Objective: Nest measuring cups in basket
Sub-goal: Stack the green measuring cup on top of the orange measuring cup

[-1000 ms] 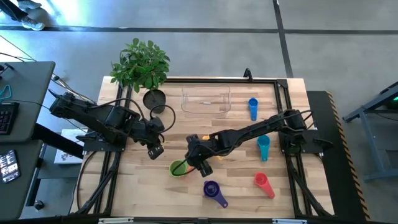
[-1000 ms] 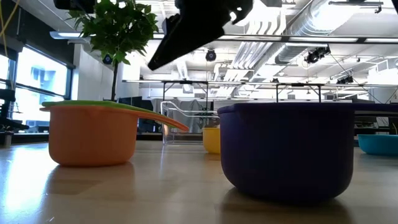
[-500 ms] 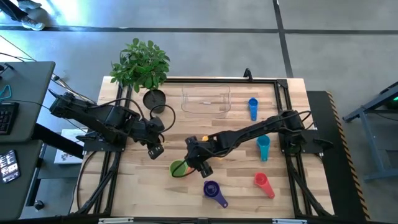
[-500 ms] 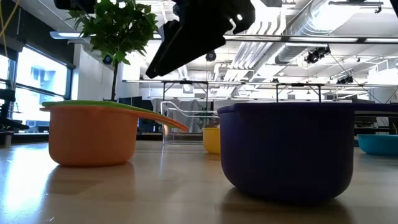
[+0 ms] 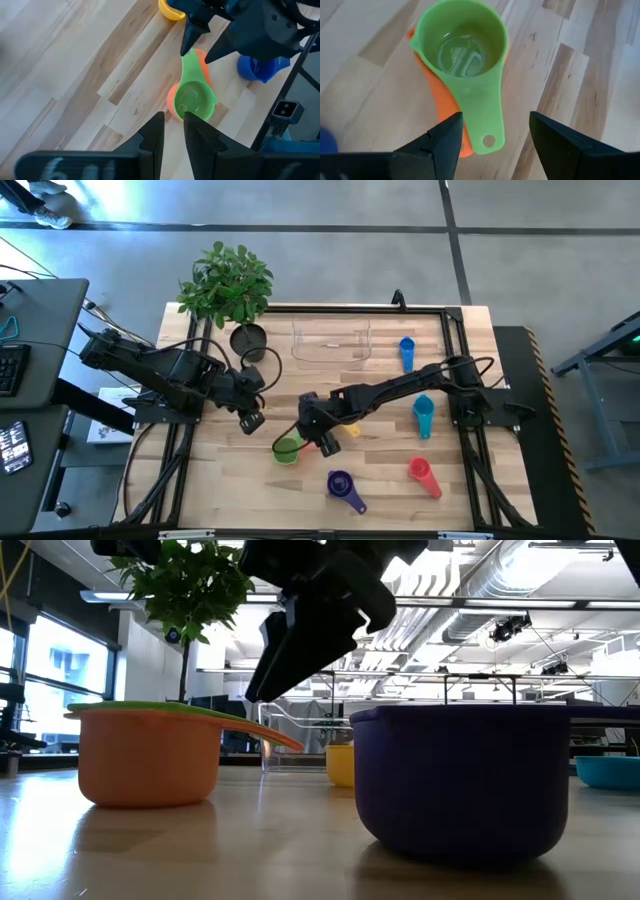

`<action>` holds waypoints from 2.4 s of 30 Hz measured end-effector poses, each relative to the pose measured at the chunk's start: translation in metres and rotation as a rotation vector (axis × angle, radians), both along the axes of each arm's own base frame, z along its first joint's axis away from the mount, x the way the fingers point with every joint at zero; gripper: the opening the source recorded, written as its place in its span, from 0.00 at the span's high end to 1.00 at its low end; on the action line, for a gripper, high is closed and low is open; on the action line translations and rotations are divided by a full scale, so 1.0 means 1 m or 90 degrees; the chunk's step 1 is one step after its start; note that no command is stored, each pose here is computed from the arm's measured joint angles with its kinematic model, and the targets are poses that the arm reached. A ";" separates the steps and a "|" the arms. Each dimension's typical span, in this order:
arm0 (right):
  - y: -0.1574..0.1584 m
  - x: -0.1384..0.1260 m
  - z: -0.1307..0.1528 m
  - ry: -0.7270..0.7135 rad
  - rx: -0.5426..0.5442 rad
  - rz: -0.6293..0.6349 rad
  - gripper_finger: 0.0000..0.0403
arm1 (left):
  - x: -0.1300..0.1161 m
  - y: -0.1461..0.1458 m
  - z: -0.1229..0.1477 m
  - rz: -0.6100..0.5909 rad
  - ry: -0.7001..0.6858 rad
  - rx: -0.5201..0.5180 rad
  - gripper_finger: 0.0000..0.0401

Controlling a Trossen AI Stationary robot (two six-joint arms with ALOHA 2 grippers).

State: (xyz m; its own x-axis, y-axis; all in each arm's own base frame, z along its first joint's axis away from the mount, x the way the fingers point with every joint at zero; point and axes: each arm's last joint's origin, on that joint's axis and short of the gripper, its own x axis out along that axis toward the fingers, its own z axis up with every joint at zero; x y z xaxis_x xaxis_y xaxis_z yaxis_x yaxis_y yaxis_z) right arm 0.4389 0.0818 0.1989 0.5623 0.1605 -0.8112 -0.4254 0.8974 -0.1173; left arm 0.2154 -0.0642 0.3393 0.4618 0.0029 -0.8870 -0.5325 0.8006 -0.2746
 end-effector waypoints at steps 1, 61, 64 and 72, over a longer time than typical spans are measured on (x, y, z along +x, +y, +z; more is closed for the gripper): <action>-0.001 0.000 0.000 0.000 0.005 0.002 0.45 | 0.000 0.000 0.000 0.000 0.000 0.001 0.84; 0.038 -0.021 0.004 0.115 0.138 -0.131 0.45 | 0.032 0.007 -0.030 -0.015 0.092 0.014 0.84; 0.041 -0.021 0.005 0.113 0.161 -0.171 0.45 | 0.038 0.011 -0.035 -0.013 0.106 0.019 0.84; 0.059 -0.025 0.006 0.115 0.205 -0.250 0.45 | 0.055 0.020 -0.054 -0.071 0.158 0.031 0.84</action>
State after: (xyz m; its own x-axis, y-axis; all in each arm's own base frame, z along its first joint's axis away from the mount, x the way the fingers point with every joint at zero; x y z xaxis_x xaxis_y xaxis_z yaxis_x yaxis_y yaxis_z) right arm 0.4139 0.1409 0.2045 0.4857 0.2227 -0.8453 -0.0388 0.9715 0.2337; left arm 0.2699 -0.0446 0.2856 0.2307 0.0099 -0.9730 -0.4867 0.8670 -0.1066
